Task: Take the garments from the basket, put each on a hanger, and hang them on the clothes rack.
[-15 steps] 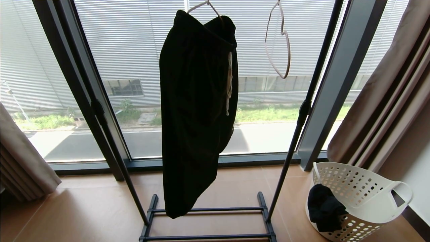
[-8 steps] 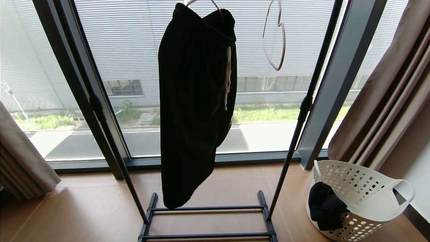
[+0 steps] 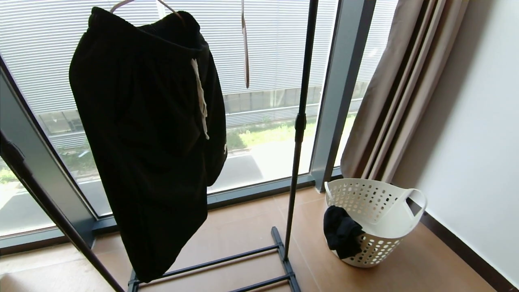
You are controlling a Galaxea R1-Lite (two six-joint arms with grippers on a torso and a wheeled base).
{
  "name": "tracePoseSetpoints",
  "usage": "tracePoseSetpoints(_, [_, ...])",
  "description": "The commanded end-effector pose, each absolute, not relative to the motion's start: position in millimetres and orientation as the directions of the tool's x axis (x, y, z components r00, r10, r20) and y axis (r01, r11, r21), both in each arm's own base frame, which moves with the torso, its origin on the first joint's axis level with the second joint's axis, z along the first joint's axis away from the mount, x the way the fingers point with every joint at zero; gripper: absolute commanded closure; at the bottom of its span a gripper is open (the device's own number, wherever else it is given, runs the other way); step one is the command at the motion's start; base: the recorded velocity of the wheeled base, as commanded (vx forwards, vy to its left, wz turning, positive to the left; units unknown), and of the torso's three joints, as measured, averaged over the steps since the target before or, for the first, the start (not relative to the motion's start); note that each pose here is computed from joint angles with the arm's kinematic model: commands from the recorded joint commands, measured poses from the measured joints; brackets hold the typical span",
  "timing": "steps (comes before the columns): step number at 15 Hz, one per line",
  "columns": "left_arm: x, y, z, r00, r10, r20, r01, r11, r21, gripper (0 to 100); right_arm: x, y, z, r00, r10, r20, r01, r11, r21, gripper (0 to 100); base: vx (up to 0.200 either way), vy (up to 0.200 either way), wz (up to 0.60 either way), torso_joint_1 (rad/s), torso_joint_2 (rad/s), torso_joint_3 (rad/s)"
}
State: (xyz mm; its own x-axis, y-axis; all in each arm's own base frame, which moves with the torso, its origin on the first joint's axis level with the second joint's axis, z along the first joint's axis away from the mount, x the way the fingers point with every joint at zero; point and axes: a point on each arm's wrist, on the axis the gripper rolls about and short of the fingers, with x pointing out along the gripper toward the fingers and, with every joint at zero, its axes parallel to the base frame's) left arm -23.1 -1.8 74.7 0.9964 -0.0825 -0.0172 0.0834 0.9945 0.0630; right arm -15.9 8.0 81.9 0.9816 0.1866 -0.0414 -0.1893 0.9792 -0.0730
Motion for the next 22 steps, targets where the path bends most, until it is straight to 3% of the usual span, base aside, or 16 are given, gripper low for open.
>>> tracePoseSetpoints(1, [-23.1,-1.8,74.7,0.996,-0.083,-0.017,0.084,0.995,0.063,0,-15.8,8.0,82.0,0.982,0.186,-0.043,-0.189,0.979,-0.073,0,0.000,-0.200,0.00,0.007,0.01,-0.002])
tracePoseSetpoints(15, [-23.1,-1.8,74.7,0.996,-0.083,-0.017,0.084,0.995,0.063,0,-15.8,8.0,82.0,0.982,0.186,-0.043,-0.189,0.979,-0.073,0,0.000,-0.200,0.00,0.002,0.00,0.003])
tracePoseSetpoints(18, [-23.1,-1.8,74.7,0.996,-0.083,-0.017,0.084,0.995,0.063,0,-15.8,8.0,82.0,0.982,0.186,-0.043,-0.189,0.979,-0.073,0,0.200,0.000,0.00,-0.001,0.00,0.002])
tracePoseSetpoints(22, [-23.1,-1.8,74.7,0.996,-0.083,-0.017,0.084,0.995,0.063,0,-15.8,7.9,82.0,0.982,0.185,-0.043,-0.187,0.980,-0.073,0,0.000,0.000,0.00,0.000,0.00,0.000])
